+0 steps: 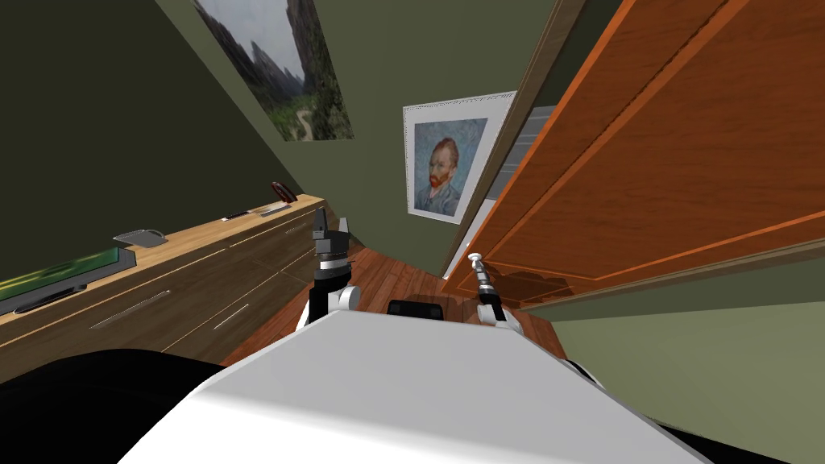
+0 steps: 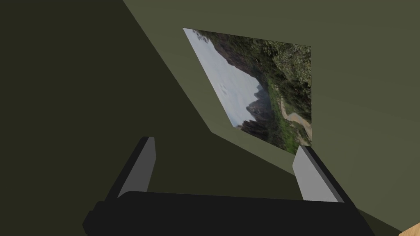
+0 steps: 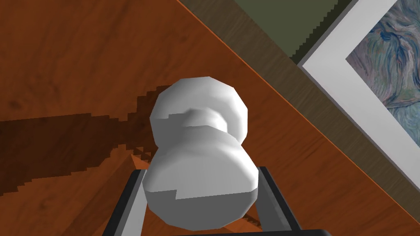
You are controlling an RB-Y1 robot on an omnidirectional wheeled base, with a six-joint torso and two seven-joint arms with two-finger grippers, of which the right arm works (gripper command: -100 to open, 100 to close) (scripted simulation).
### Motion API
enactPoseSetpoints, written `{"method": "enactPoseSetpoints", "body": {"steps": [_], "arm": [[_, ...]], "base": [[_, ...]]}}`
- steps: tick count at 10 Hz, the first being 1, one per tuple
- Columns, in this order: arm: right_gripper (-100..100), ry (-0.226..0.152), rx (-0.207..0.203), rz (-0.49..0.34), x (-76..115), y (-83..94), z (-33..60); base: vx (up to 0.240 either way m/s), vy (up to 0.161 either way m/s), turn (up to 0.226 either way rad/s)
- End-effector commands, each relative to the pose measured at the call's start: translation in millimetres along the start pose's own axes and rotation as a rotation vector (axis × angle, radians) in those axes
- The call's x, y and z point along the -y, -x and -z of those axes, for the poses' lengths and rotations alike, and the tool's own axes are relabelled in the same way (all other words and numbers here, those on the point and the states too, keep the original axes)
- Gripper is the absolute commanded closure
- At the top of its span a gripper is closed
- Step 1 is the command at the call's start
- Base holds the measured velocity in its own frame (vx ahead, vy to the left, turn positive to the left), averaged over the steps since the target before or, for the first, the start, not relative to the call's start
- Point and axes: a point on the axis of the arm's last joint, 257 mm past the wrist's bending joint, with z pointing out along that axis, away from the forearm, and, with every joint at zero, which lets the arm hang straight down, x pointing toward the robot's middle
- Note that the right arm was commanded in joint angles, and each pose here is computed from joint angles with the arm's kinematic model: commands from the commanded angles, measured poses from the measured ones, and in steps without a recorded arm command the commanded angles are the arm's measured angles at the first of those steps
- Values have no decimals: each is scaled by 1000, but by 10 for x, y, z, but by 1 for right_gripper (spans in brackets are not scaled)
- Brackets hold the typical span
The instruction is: Pull the door open
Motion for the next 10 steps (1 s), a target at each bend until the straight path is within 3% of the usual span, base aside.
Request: {"method": "enactPoseSetpoints", "body": {"steps": [1, 6, 10], "arm": [[100, 0, -4, -56, -7, -35, 12], [100, 0, -2, -152, -5, -28, 18], [100, 0, 0, -275, -1, -17, 27]], "base": [[-23, -12, 23], [-20, -9, 21], [-27, -15, 31]]}}
